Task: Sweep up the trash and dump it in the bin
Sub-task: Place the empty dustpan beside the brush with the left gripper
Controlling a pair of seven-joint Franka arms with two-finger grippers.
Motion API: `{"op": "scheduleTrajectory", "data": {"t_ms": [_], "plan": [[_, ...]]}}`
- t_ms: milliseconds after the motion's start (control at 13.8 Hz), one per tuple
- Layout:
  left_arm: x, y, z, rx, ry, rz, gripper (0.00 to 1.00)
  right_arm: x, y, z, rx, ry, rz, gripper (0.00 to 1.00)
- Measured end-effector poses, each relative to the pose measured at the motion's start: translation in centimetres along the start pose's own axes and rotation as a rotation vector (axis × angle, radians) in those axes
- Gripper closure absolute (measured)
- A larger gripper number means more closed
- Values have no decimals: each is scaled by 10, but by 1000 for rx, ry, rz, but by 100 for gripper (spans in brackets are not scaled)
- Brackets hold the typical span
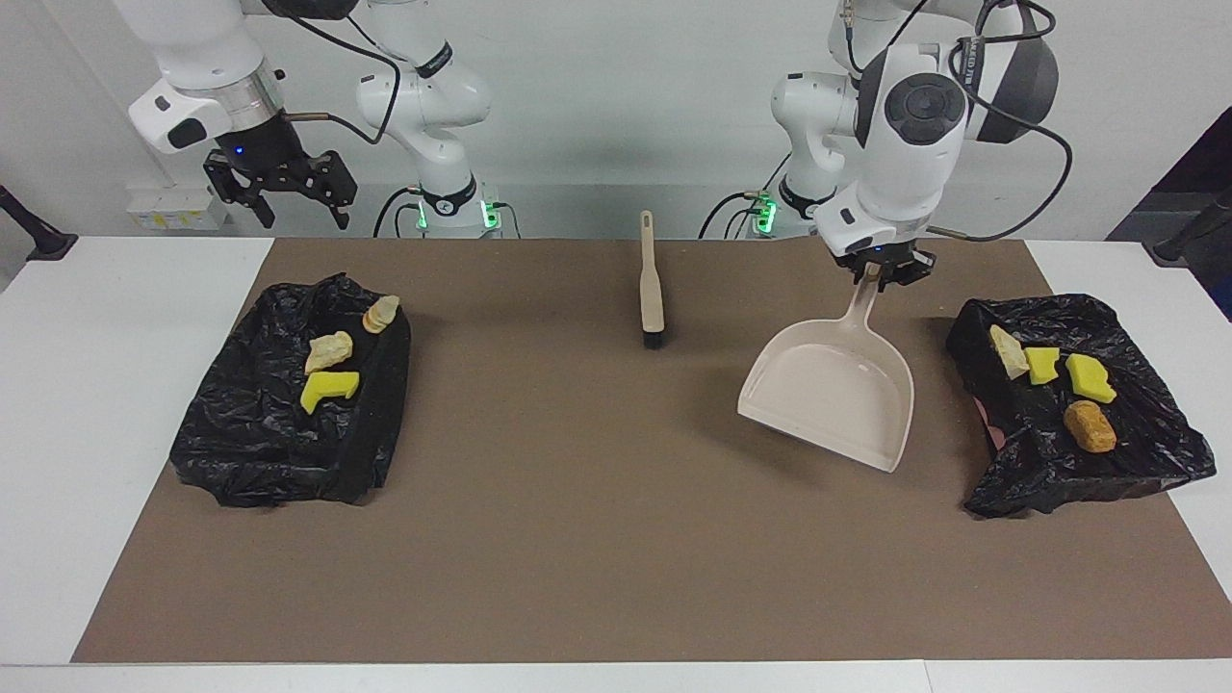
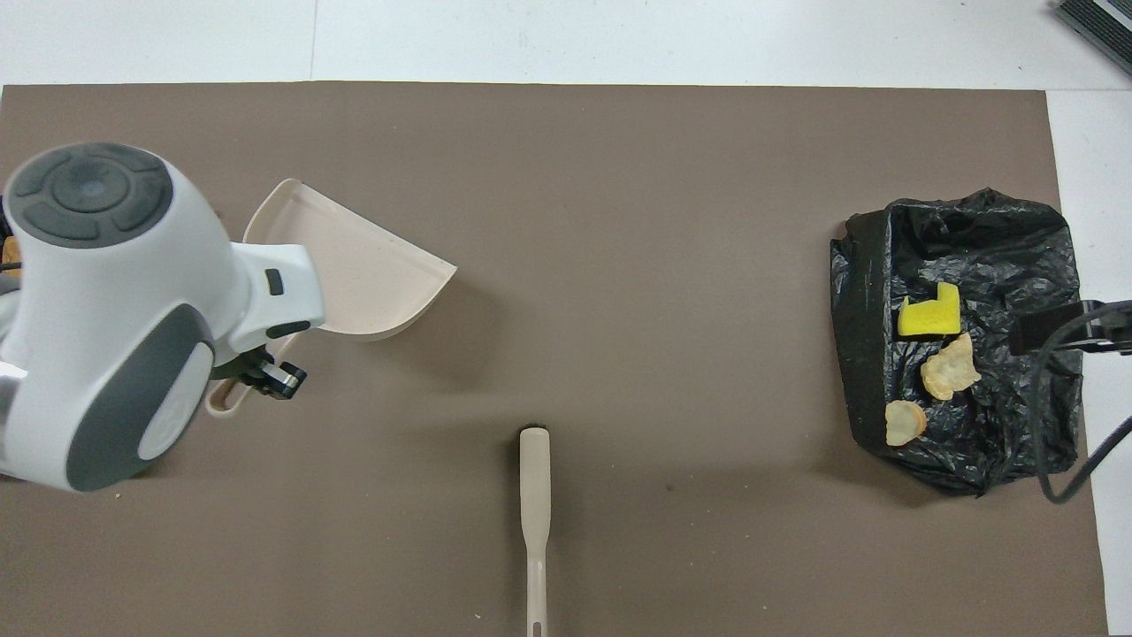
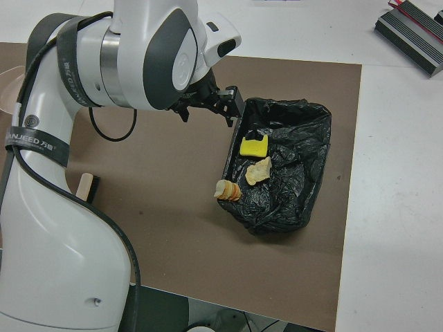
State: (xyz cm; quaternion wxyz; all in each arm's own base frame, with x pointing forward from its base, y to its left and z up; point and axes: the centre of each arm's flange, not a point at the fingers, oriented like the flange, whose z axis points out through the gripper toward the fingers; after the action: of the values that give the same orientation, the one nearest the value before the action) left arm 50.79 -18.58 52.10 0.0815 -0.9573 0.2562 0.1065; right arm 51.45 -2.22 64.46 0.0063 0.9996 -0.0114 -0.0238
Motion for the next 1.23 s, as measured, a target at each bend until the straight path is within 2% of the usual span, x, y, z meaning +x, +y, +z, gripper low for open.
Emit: {"op": "scheduleTrajectory", "data": {"t_ms": [217, 435, 724, 942, 1231], "plan": [[25, 54, 13, -48, 52, -93, 67, 0, 0, 0, 0, 3, -1, 0], [65, 115, 40, -75, 116, -179, 67, 0, 0, 0, 0, 3, -1, 0], [110, 160, 79, -171, 199, -249, 67, 0, 0, 1, 0, 3, -1, 0], [124, 189, 96, -215, 221, -304, 67, 0, 0, 1, 0, 3, -1, 0], [122, 229, 103, -220, 204, -343, 67, 0, 0, 1, 0, 2, -1, 0]]}}
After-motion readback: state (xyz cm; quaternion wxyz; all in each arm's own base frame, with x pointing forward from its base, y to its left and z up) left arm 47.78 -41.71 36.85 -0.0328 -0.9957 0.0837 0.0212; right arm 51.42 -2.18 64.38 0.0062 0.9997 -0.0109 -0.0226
